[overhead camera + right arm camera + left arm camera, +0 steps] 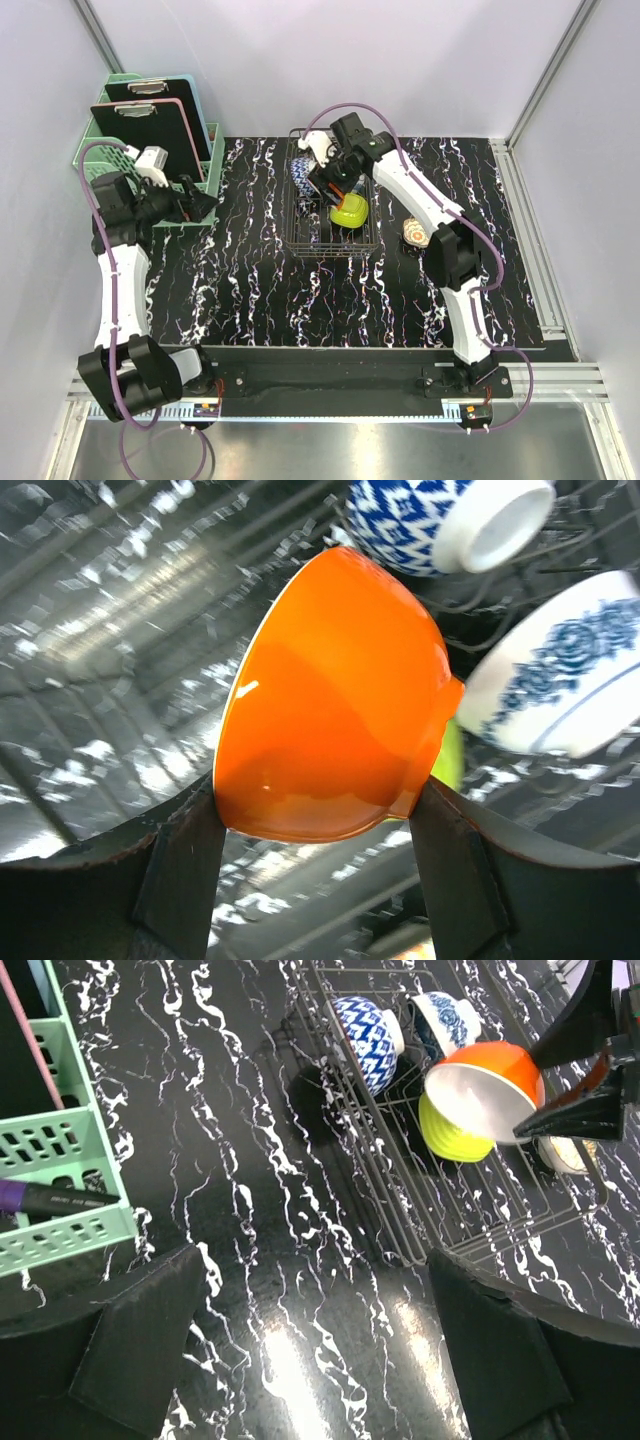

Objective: Load the bowls into the dish rack

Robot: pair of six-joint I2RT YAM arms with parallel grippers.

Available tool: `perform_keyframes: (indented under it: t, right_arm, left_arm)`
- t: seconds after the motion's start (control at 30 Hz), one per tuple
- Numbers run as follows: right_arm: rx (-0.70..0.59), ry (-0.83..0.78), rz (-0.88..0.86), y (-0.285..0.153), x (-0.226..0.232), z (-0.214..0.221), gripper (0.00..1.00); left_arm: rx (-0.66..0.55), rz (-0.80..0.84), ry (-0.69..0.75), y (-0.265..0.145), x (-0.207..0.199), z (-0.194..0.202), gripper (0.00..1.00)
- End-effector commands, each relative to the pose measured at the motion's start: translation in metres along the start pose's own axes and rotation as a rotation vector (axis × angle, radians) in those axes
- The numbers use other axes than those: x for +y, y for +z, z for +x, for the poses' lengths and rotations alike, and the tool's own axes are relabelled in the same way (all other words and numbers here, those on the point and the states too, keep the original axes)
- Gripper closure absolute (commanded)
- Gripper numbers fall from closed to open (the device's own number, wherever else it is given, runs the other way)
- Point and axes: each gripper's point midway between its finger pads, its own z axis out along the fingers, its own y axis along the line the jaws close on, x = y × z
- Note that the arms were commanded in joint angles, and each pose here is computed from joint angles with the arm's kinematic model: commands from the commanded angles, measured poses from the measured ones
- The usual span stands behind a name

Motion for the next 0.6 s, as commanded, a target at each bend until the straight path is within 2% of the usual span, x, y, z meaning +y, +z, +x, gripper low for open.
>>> perform_keyframes:
  t: [0.0,0.37,0.57]
  right_arm:
    - [-0.019,-0.238,0.089,-0.015,-0.011,-0.026,1.00]
    - [0.081,-0.517,0.033,0.017,0.033,-0.017,1.00]
    - [0.131,-0.659,0.148,0.037,0.022,-0.006,1.00]
  left_arm:
    - [-0.026,0.022,0.048,-0.009,-0.003,-0.006,0.01]
    - [-0.023,0.005,0.031,-0.013,0.003,0.002,0.01]
    - [-0.029,0.003,0.037,-0.016,0.004,0.001,0.01]
